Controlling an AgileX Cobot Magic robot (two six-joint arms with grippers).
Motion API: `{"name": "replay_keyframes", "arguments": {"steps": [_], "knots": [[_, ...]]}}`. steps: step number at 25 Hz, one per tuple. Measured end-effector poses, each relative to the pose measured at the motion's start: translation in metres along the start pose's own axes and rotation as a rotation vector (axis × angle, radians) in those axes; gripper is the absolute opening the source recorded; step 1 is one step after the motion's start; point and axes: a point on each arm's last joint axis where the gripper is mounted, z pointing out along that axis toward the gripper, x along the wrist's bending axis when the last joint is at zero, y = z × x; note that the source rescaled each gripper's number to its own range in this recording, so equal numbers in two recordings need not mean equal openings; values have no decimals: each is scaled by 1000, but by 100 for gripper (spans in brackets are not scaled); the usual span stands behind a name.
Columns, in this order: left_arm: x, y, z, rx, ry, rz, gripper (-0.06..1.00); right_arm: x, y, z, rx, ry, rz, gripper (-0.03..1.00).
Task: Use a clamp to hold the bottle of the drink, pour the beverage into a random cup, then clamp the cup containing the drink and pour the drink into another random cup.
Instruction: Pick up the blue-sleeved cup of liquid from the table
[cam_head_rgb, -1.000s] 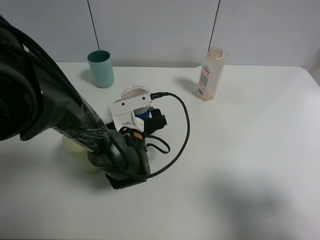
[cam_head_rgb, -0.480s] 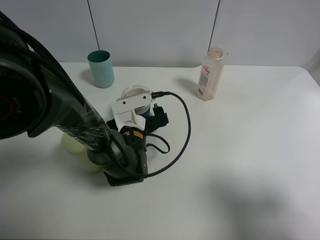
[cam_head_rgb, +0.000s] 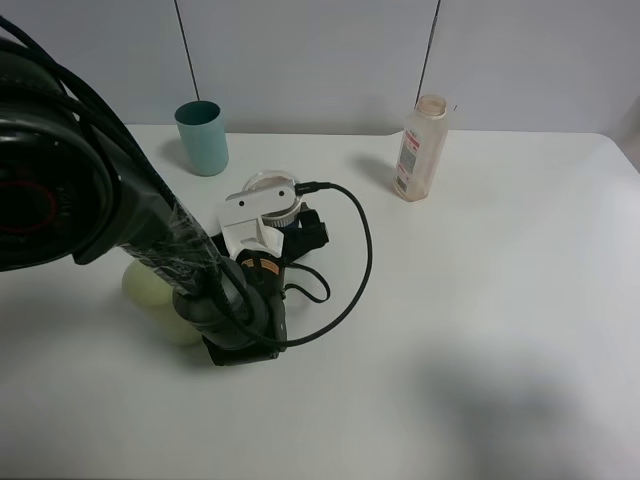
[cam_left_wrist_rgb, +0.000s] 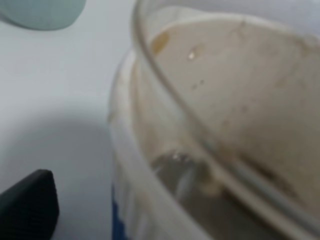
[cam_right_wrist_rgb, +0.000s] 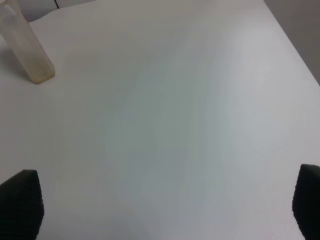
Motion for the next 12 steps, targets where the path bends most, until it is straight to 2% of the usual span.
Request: {"name": "replay_keyframes", "arguments": {"steps": [5,6,8,10,11,12], "knots": [[1,0,2,-3,-7,8,99,0,0,0,0,0,0,100],[1,0,2,-3,-7,13,92,0,0,0,0,0,0,100],[1,-1,2,2,-7,28,60,0,0,0,0,0,0,100],[1,-1,2,9,-10,49,6,0,0,0,0,0,0,100],[1,-1,2,10,-9,55,0,0,0,0,0,0,0,100],[1,-1,2,10,-12,60,1,0,0,0,0,0,0,100]]}}
